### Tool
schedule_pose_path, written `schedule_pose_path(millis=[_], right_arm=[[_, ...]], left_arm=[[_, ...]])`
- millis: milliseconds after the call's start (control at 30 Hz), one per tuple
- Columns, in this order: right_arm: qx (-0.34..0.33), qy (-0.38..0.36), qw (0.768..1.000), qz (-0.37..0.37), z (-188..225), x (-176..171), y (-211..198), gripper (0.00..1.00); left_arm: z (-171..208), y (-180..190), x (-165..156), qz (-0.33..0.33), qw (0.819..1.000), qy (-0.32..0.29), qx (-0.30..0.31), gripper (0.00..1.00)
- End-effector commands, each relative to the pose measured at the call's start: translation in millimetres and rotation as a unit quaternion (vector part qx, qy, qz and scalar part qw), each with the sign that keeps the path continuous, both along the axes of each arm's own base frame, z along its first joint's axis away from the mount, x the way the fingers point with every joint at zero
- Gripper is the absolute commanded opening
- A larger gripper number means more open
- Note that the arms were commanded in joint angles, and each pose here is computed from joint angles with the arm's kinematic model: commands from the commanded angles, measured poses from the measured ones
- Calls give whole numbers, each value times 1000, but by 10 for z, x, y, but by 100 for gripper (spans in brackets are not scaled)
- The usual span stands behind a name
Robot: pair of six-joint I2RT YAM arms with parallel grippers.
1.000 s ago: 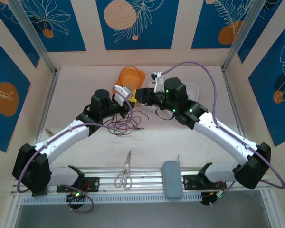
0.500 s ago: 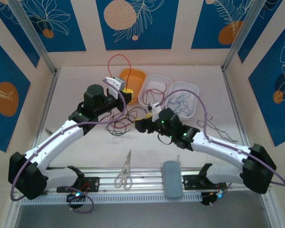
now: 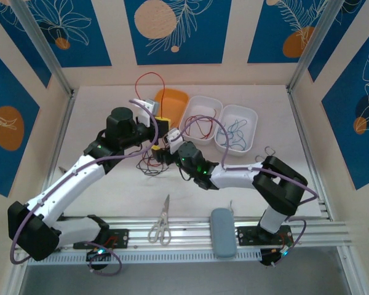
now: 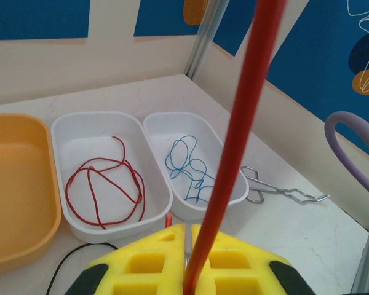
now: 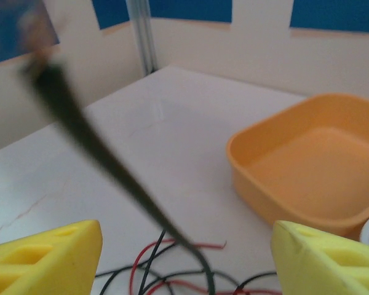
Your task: Untangle the cables
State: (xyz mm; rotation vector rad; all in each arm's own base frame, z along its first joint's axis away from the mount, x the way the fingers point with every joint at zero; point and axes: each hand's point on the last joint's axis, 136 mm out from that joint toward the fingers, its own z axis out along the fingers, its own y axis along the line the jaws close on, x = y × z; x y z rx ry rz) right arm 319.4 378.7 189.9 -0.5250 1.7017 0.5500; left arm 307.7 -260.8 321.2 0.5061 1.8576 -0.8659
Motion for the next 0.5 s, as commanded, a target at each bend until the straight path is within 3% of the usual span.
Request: schedule_pose_path(millis=[0,233,467], right_arm=[[42,-58,997,-40,389,163,-72,57],[32,-21,999,-27,201,28,-181,3],[28,47,998,-40,-165,-102,-387,0]], left_arm=[[246,43,-120,-10,1000,-2,-22,0],[360,159,-79,17,999,-26,-13,0],[634,236,18,36,997,-67,-12,0]])
